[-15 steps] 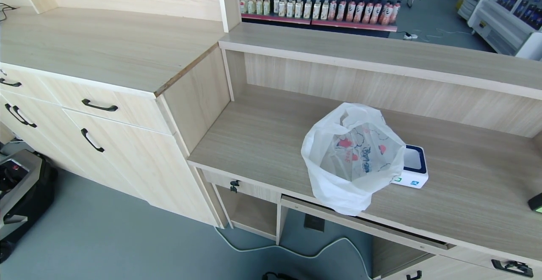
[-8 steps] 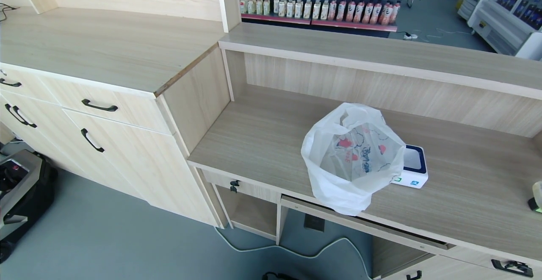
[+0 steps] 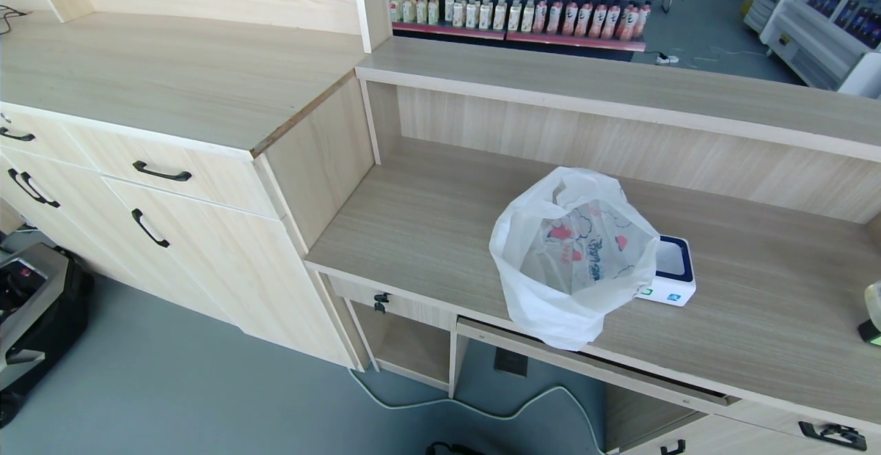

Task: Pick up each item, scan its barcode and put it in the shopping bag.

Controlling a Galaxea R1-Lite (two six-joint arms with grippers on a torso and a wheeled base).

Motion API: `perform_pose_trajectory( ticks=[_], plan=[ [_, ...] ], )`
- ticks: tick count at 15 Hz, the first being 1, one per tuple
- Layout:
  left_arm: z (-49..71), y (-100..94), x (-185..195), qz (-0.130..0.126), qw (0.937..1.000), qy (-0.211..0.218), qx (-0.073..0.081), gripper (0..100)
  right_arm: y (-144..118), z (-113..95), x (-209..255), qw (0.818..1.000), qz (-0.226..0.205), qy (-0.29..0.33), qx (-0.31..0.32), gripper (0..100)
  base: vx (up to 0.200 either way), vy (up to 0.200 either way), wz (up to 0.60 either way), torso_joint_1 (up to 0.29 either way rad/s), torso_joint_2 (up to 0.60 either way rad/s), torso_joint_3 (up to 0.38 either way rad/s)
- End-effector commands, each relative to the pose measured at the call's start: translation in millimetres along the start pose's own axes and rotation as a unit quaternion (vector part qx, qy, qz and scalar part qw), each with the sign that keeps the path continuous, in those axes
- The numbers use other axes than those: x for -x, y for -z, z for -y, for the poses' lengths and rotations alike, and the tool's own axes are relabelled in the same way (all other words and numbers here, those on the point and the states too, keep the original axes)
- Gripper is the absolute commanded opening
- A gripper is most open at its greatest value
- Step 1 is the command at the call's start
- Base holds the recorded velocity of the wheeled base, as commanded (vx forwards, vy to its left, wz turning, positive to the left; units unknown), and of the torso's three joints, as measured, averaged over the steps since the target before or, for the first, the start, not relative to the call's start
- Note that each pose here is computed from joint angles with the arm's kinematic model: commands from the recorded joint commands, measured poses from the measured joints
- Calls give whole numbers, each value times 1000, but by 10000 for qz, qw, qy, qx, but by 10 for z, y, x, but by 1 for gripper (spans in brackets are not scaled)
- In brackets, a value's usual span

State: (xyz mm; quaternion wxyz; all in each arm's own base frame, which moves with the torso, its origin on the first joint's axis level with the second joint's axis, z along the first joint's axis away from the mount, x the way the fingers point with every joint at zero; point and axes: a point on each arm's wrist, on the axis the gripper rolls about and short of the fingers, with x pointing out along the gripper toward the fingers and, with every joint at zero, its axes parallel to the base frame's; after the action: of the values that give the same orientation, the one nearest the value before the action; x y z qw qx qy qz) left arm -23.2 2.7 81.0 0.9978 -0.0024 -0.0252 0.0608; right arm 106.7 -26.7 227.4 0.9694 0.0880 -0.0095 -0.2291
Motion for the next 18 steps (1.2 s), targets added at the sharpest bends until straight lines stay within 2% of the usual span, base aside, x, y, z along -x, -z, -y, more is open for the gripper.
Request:
perform_pose_trajectory(
  ticks=[1,6,7,10,13,18],
  plan=[
    [0,-1,0,9,10000,-5,8,100,-16,11,45,10000,80,-9,-18,0,0,200,0,-2,2,7],
    [-1,1,0,1,10000,-13,22,100,-24,-42,-95,9999,-111,-67,-29,0,0,200,0,8,4,0],
    [-1,1,0,1,10000,-20,30,100,-24,-67,-138,9998,-164,-103,-46,0,0,0,0,0,0,0],
    [-1,1,0,1,10000,-20,22,100,23,-320,-512,9976,-518,-447,-131,0,0,0,0,0,0,0],
    [-1,1,0,1,10000,-20,22,100,85,-669,-1072,9969,-315,-722,42,0,0,0,0,0,0,0],
    [-1,1,0,1,10000,-20,22,100,529,-1091,-1485,9909,-436,-1202,421,0,0,0,0,0,0,0]
  ],
)
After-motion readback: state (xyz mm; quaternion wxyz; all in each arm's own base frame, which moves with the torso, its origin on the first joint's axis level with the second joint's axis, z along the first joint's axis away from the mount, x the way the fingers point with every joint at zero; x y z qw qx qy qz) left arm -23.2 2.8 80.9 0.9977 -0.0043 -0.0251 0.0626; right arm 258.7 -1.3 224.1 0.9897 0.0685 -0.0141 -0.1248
